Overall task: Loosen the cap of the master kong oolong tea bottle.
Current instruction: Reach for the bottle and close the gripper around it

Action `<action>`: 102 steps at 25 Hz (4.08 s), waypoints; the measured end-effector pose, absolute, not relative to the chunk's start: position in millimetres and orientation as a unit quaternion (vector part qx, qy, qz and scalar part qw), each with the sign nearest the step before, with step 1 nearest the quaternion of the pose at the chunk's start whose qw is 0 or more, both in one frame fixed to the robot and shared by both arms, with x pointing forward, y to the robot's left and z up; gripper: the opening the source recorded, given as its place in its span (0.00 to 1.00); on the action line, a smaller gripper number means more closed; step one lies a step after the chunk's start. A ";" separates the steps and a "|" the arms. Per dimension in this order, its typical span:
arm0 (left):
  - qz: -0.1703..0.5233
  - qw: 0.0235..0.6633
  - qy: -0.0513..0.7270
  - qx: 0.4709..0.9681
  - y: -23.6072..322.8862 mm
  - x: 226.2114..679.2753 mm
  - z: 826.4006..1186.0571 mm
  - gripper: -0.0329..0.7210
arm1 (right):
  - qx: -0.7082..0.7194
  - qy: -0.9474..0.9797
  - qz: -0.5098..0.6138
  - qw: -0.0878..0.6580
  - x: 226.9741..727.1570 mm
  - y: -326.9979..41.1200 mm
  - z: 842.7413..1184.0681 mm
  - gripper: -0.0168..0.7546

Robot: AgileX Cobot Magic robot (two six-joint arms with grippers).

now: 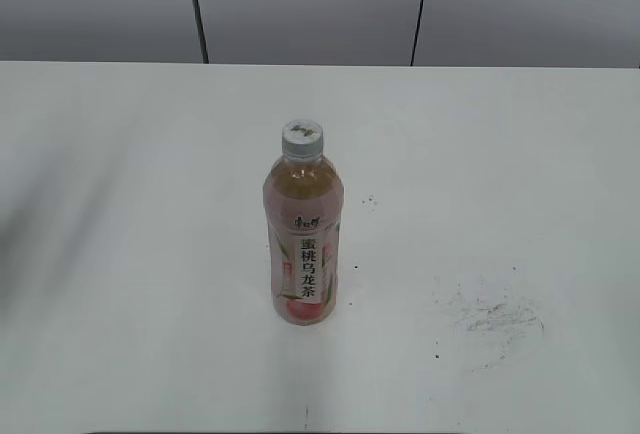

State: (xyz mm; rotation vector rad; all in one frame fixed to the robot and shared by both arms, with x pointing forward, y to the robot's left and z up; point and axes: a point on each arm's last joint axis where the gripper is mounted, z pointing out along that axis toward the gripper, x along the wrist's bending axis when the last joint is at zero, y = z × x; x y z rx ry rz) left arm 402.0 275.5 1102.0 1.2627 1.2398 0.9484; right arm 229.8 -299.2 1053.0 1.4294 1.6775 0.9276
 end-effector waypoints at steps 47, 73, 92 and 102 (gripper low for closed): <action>0.230 0.643 0.256 0.684 195.0 426.0 950.0 0.76 | 0.556 0.653 0.361 0.366 229.8 -299.2 1053.0 0.65; 0.079 0.661 0.191 0.722 123.5 468.3 922.4 0.82 | 0.556 0.653 0.361 0.366 229.8 -299.2 1053.0 0.65; 0.068 0.666 0.177 0.721 98.0 485.8 911.3 0.65 | 0.556 0.653 0.361 0.366 229.8 -299.2 1053.0 0.65; 0.069 0.666 0.177 0.721 98.0 485.8 911.3 0.64 | 0.556 0.653 0.361 0.366 229.8 -299.2 1053.0 0.65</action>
